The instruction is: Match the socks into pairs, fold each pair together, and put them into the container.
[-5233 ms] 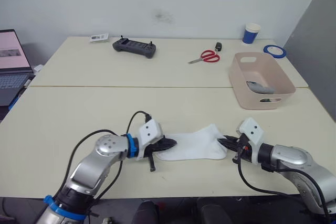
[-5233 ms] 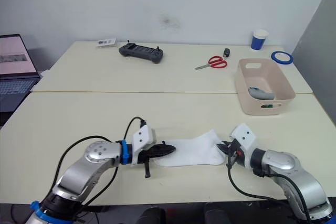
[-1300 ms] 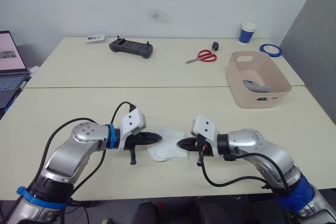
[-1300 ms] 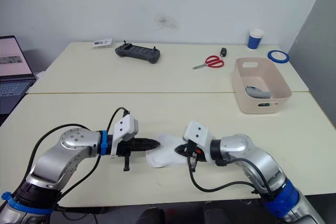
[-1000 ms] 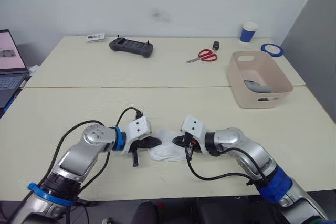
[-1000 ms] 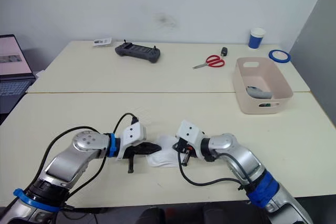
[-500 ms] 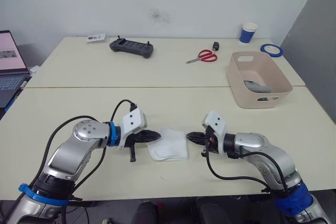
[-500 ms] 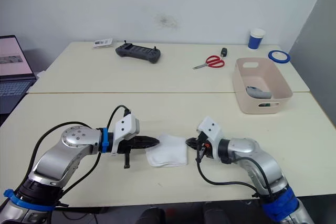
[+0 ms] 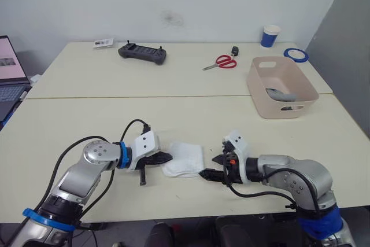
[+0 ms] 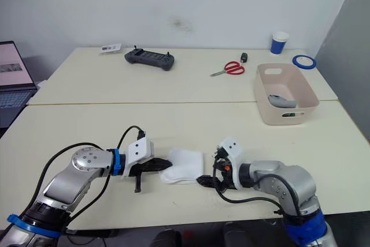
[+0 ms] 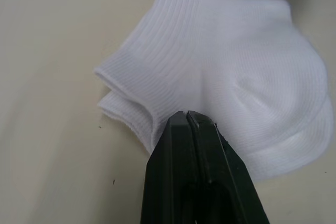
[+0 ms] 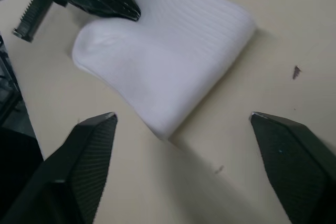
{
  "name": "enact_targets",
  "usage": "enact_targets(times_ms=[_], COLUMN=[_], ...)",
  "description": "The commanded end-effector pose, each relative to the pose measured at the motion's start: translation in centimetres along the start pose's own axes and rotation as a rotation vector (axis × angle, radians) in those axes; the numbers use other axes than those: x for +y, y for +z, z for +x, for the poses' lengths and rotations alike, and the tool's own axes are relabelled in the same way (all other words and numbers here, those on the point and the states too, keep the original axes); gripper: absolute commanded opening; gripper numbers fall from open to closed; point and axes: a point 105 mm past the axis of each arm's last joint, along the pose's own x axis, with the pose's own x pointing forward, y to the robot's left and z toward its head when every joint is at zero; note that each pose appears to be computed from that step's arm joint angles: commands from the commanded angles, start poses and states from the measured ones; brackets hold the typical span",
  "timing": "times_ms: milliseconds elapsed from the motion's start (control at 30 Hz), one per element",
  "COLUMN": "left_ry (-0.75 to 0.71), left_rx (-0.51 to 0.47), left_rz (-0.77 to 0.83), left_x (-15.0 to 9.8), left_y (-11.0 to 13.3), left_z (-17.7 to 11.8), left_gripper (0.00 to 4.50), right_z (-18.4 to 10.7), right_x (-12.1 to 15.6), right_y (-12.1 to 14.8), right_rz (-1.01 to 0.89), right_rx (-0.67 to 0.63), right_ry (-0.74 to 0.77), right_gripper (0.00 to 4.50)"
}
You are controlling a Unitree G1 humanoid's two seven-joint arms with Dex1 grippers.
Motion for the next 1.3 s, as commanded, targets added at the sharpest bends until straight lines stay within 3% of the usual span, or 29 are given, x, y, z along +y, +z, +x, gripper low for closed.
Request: enact_targets(times_ms=[33, 300, 700, 800, 1133, 1167, 1300], left_ry=[-0.011, -0.006, 0.011, 0.016, 0.044, 0.051, 0.066], left_rx=[0.066, 0.068, 0.078, 0.079, 0.045, 0.032, -0.025], left_rz=[-0.049, -0.056, -0.058, -0.059, -0.095, -0.102, -0.136], left_x=[-1.1, -1.9, -1.6, -1.6, -1.1, -1.0, -0.6], left_y=[-2.0, -2.2, -2.4, -2.4, -2.0, -1.8, -0.8], left_z=[-0.1, -0.1, -0.5, -0.5, -0.7, -0.8, -1.2], left_gripper=[0.0, 0.0, 0.0, 0.0, 0.0, 0.0, 0.0], right_z=[1.1, 4.4, 6.6, 6.9, 6.8, 6.7, 6.0], right_x=[0.4, 1.2, 2.3, 2.4, 2.6, 2.6, 2.6], right_y=[-0.2, 1.4, 3.3, 3.7, 4.4, 4.4, 4.4], right_rz=[0.071, 0.167, 0.289, 0.312, 0.332, 0.329, 0.312], right_rx=[0.031, 0.02, -0.045, -0.071, -0.111, -0.117, -0.138], right_ry=[0.014, 0.04, 0.156, 0.166, 0.182, 0.18, 0.18], right_gripper=[4.48, 4.48, 4.48, 3.87, 0.25, 0.06, 0.05])
